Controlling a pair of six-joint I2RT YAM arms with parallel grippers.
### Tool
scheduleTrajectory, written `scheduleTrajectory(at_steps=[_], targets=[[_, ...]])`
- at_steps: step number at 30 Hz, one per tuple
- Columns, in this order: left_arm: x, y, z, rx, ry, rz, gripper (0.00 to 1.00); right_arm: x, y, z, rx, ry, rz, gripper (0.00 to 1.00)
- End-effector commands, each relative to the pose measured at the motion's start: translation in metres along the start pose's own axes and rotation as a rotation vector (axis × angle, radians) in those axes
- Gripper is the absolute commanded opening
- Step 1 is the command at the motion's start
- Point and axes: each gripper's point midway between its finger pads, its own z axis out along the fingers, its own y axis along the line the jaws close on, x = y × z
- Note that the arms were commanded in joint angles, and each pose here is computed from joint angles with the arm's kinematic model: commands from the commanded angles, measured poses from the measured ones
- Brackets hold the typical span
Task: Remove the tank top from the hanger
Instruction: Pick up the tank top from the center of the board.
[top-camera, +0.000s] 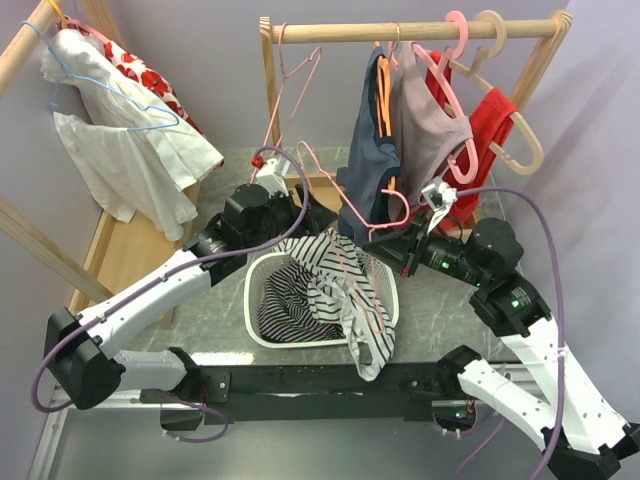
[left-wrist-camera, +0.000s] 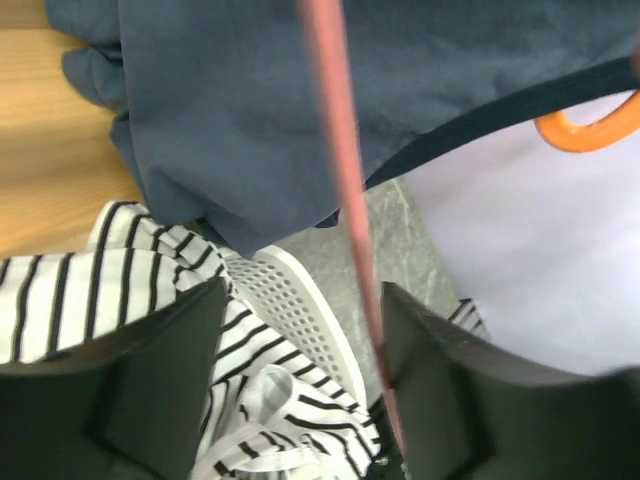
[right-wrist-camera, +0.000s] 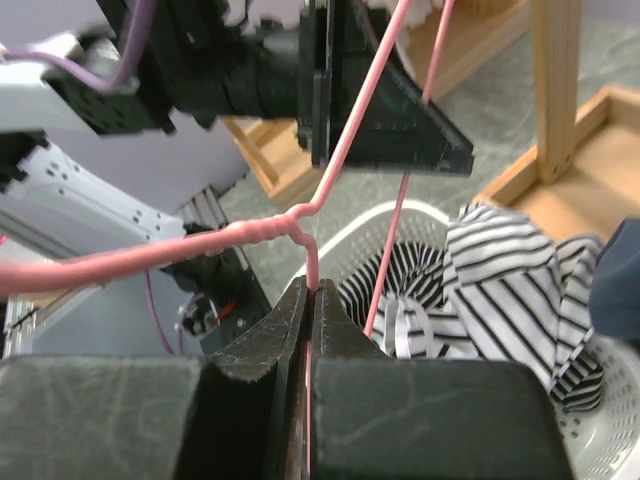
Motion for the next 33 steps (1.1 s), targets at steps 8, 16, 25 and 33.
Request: scheduleTrajectory(at_steps=[8,16,25,33], targets=[[-0.023,-0.005,-0.040,0.013,-0.107,0.094,0.94,-0.059,-0.002,-0.009,0.151,-0.119,-0.028,0.00],[-0.026,-0.014,-0.062,0.070,-0.125,0.154,0.98,-0.072,-0.032,0.000,0.329,-0.104,-0.044,0.00],[-0.027,-0.028,-0.070,0.144,-0.131,0.221,1.00,-0.078,-0.041,0.024,0.399,-0.055,-0.062,0.00],[0.013,-0.022,-0.052,0.206,0.021,0.252,1.00,-0.107,-0.044,0.052,0.471,-0.042,-0.057,0.00]])
